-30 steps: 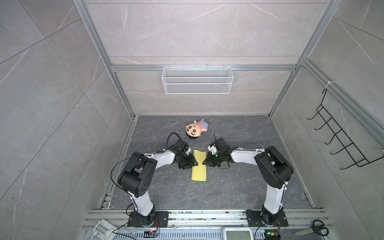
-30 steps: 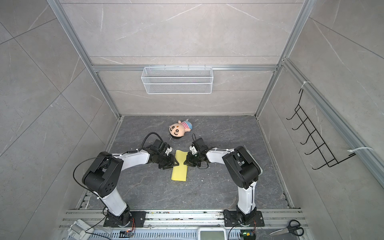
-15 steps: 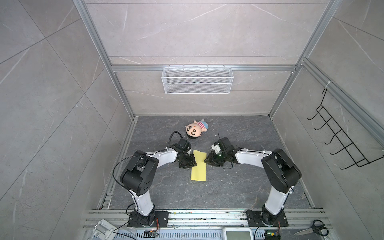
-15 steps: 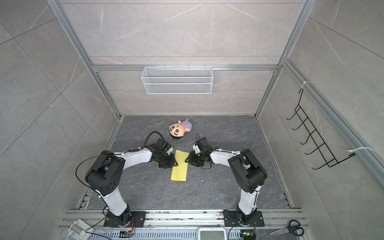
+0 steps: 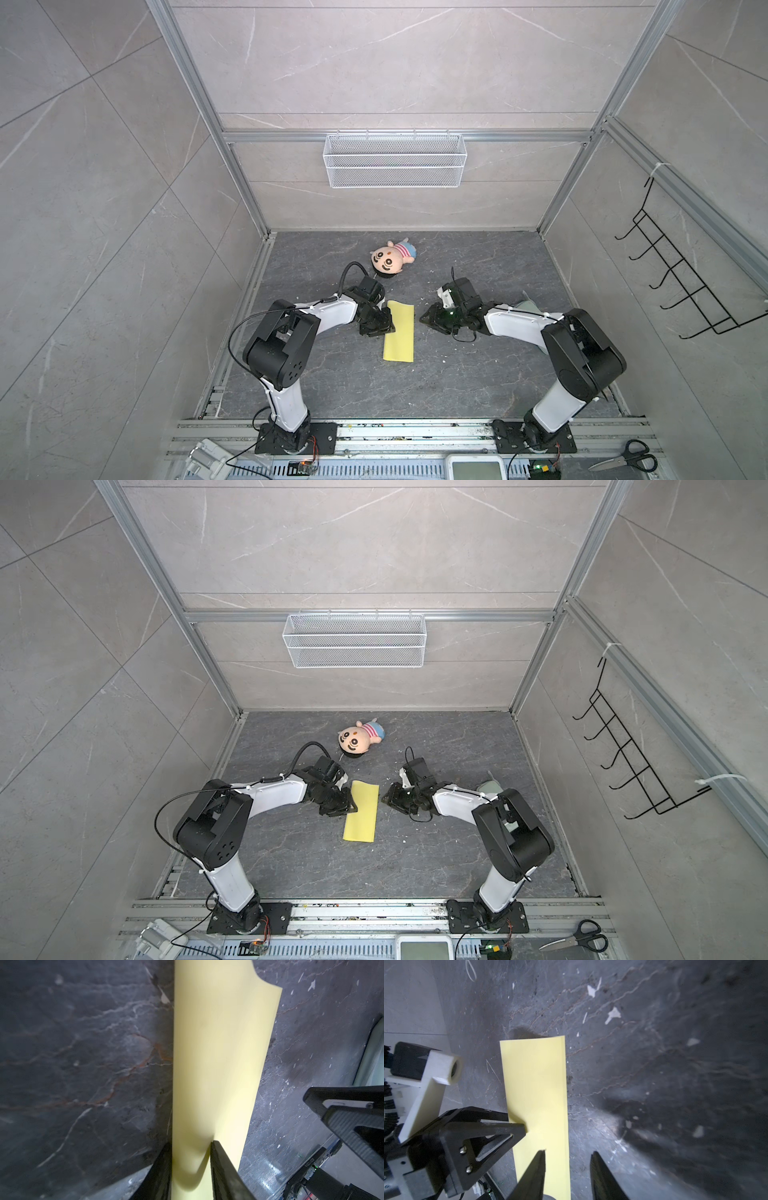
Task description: Fold a paper plane with a square sheet of paper (pick it up from the middle)
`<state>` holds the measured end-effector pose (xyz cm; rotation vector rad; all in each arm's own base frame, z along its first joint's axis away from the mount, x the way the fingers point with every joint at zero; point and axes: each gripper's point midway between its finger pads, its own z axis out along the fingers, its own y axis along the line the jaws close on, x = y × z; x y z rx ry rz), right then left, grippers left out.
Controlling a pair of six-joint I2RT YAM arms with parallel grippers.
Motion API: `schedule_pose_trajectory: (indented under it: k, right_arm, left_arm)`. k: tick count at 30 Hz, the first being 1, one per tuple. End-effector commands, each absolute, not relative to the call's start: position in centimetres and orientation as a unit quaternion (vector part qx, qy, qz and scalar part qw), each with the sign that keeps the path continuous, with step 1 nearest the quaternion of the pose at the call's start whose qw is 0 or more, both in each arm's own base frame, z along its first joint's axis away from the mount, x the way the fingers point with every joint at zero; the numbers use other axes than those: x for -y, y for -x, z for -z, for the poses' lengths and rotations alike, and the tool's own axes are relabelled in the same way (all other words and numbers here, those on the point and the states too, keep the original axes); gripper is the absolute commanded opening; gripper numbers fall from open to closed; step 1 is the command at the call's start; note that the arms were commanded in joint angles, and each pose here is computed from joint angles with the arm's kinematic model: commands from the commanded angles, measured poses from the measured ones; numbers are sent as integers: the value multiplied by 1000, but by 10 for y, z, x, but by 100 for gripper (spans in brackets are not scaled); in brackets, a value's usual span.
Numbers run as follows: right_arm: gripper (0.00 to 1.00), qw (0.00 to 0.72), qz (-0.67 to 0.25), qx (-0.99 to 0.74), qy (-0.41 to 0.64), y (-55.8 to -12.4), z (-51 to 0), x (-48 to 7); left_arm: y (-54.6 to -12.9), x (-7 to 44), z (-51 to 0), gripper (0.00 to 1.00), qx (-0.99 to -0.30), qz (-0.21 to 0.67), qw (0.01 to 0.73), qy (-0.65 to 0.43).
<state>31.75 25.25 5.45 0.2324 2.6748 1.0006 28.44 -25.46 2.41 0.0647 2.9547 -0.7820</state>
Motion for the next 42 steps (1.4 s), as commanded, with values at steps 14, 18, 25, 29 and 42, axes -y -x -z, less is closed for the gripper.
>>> schedule_pose_trajectory:
  k: [14, 18, 25, 29, 42]
  right_arm:
    - [72, 222, -306, -920, -102, -333, -80, -213]
    - [75, 220, -305, -921, -103, -332, -77, -213]
    - [86, 218, -308, -921, -99, -330, -74, -213]
    - [91, 220, -307, -921, -93, -329, -74, -213]
    - [95, 216, -314, -922, -74, -327, -69, -218]
  left_arm:
    - [-260, 230, 14, 35, -985, 172, -13, 13]
    - [-258, 228, 17, 35, -987, 160, -19, 13]
    - [-249, 229, 24, 37, -988, 149, -33, -2]
    - [-246, 223, 27, 37, -991, 131, -40, -1]
    - [-242, 217, 34, 38, -993, 103, -51, 10]
